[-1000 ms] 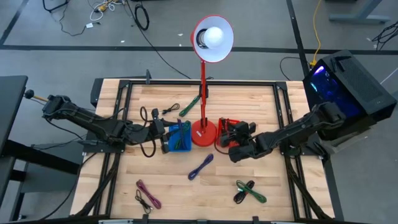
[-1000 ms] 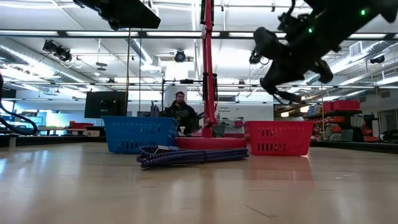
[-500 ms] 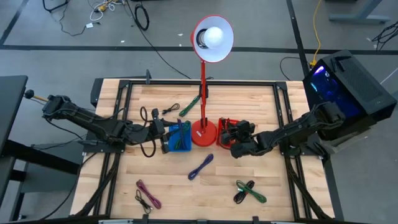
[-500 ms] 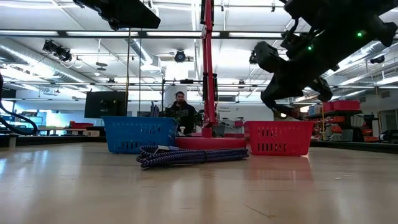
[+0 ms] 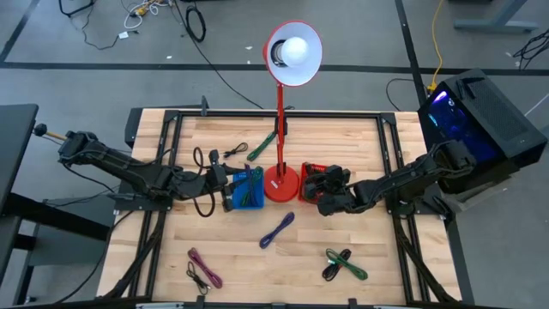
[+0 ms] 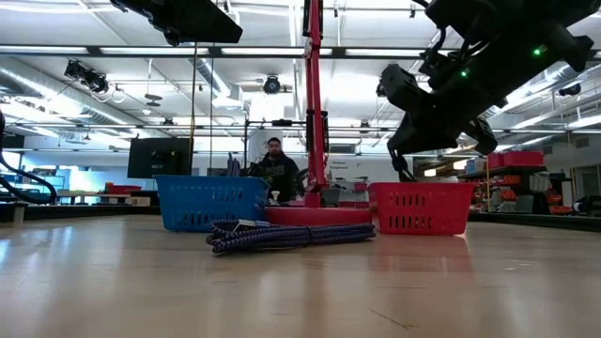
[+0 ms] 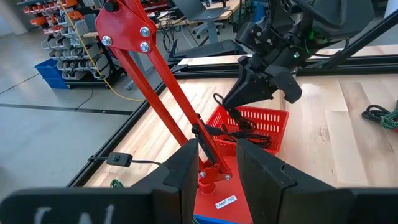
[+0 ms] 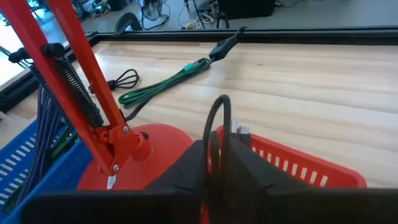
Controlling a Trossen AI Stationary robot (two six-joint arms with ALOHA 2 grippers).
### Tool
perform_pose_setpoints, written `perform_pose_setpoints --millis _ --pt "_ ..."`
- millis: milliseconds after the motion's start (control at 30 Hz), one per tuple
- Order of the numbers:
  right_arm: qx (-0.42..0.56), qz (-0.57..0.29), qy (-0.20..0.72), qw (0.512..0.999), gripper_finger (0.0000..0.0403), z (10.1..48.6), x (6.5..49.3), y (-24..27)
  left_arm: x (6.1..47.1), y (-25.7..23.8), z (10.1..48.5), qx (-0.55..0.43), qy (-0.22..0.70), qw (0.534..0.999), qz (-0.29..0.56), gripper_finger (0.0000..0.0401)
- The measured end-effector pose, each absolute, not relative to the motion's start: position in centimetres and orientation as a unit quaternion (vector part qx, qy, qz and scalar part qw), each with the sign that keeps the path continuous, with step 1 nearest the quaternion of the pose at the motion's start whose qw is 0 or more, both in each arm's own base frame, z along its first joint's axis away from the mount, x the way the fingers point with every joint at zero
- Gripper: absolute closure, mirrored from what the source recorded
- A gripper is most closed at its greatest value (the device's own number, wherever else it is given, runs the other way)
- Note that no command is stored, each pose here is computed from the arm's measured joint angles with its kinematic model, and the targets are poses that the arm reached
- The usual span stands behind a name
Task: Pick & Place USB Port
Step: Put the black charger cable into the orange bin, then put the blue charger cable into the blue bin
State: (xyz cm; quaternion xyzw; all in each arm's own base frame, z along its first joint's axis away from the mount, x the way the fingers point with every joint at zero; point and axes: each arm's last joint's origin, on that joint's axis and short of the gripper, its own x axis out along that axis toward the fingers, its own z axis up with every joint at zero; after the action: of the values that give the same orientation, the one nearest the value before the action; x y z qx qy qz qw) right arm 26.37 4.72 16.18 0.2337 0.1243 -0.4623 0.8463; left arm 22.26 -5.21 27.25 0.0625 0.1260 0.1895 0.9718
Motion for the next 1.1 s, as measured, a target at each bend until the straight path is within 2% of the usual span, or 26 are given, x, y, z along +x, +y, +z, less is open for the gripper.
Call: perform_pose_setpoints --millis 400,467,567,700,867,1100 --pt "0.179 -0.478 0.113 0.853 0.0282 16.6 26.3 4.5 22.3 -5.2 27.3 0.063 0.126 0.972 0.190 0.0284" --pt "0.177 -0.443 0.130 0.869 0.0279 17.1 26.7 4.7 22.3 -5.2 27.2 0.063 0.127 0.972 0.189 0.0284" --pt "0.181 -0.321 0.175 0.913 0.0278 17.8 27.7 5.7 22.2 -5.2 27.1 0.065 0.131 0.971 0.189 0.0285" --pt "0.196 -0.195 0.154 0.949 0.0280 19.2 28.5 7.4 22.2 -5.3 27.0 0.063 0.139 0.974 0.169 0.0285" --pt "0.152 -0.137 0.085 0.975 0.0285 21.0 28.9 8.8 22.8 -5.9 26.3 0.036 0.157 0.983 0.090 0.0284" --pt "0.103 -0.101 0.053 0.988 0.0294 23.0 28.6 8.4 25.2 -7.0 22.2 -0.045 0.235 0.969 0.065 0.0284"
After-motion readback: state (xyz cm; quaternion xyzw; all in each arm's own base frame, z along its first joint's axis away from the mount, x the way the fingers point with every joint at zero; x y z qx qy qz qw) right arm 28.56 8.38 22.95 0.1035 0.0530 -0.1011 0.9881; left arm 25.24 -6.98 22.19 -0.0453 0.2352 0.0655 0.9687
